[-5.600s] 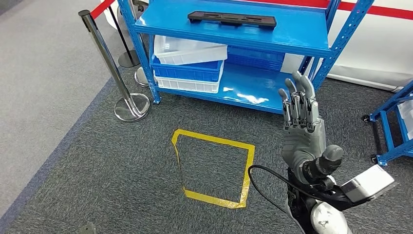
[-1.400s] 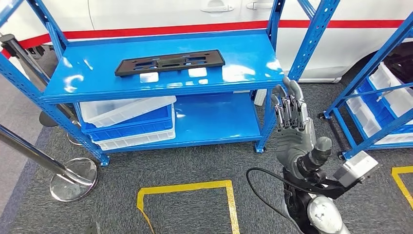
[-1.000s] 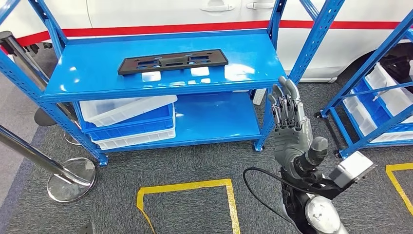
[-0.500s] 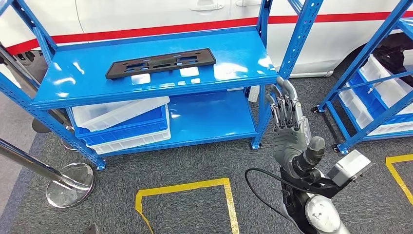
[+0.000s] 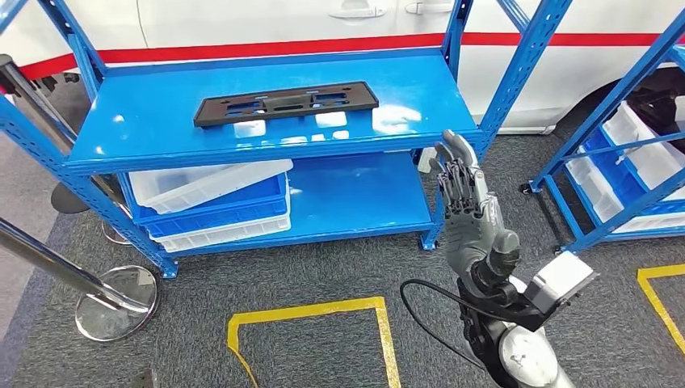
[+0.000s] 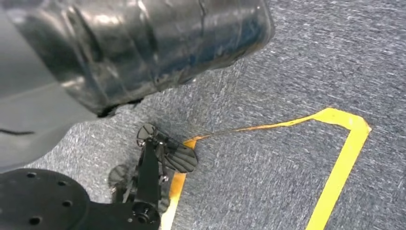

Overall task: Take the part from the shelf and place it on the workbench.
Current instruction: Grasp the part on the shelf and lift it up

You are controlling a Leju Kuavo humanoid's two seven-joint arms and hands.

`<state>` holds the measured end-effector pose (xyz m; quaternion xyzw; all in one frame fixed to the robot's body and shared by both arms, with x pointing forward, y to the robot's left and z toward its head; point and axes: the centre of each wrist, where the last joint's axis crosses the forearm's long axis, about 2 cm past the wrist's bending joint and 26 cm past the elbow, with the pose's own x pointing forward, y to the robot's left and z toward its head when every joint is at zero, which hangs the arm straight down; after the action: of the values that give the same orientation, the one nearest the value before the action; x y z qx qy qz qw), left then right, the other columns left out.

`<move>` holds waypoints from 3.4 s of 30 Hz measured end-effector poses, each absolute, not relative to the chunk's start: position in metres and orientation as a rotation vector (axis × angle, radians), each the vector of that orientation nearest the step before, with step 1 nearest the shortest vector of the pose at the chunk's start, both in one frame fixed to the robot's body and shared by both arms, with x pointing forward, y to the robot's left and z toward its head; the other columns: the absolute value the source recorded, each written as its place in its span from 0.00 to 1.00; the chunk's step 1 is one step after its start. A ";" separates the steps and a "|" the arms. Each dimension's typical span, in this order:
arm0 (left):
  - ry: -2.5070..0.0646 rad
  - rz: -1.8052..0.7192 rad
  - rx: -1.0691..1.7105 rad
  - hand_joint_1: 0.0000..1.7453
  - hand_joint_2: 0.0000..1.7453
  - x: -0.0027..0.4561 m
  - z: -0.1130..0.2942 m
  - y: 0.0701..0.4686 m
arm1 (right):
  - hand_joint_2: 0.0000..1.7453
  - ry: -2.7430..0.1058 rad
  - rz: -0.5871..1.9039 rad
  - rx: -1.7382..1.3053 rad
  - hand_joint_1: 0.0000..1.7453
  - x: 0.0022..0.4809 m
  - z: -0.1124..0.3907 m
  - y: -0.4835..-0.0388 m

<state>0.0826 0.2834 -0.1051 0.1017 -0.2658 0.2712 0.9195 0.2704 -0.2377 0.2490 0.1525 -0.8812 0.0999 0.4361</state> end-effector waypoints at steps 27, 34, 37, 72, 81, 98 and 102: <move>-0.541 0.522 0.208 0.00 0.00 0.083 -0.105 0.284 | 0.00 -2.181 0.255 0.412 0.00 0.269 0.247 -0.237; -0.539 0.521 0.207 0.00 0.00 0.082 -0.105 0.284 | 0.00 -2.176 0.255 0.411 0.00 0.269 0.246 -0.237; -0.539 0.521 0.207 0.00 0.00 0.082 -0.105 0.284 | 0.00 -2.175 0.256 0.412 0.00 0.269 0.246 -0.237; -0.546 0.504 0.194 0.00 0.00 0.082 -0.105 0.283 | 0.00 -2.143 0.268 0.413 0.00 0.263 0.236 -0.239; -0.531 0.494 0.204 0.00 0.00 0.076 -0.106 0.286 | 0.00 -2.127 0.278 0.417 0.00 0.264 0.233 -0.239; -0.541 0.494 0.195 0.00 0.00 0.081 -0.106 0.281 | 0.00 -2.100 0.281 0.405 0.00 0.264 0.227 -0.241; -0.535 0.494 0.193 0.00 0.00 0.081 -0.105 0.281 | 0.00 -2.101 0.285 0.408 0.00 0.265 0.227 -0.241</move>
<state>0.0810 0.2814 -0.1055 0.0942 -0.2614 0.2412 0.9298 0.2647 -0.2414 0.2273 0.1665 -0.8579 0.1165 0.4719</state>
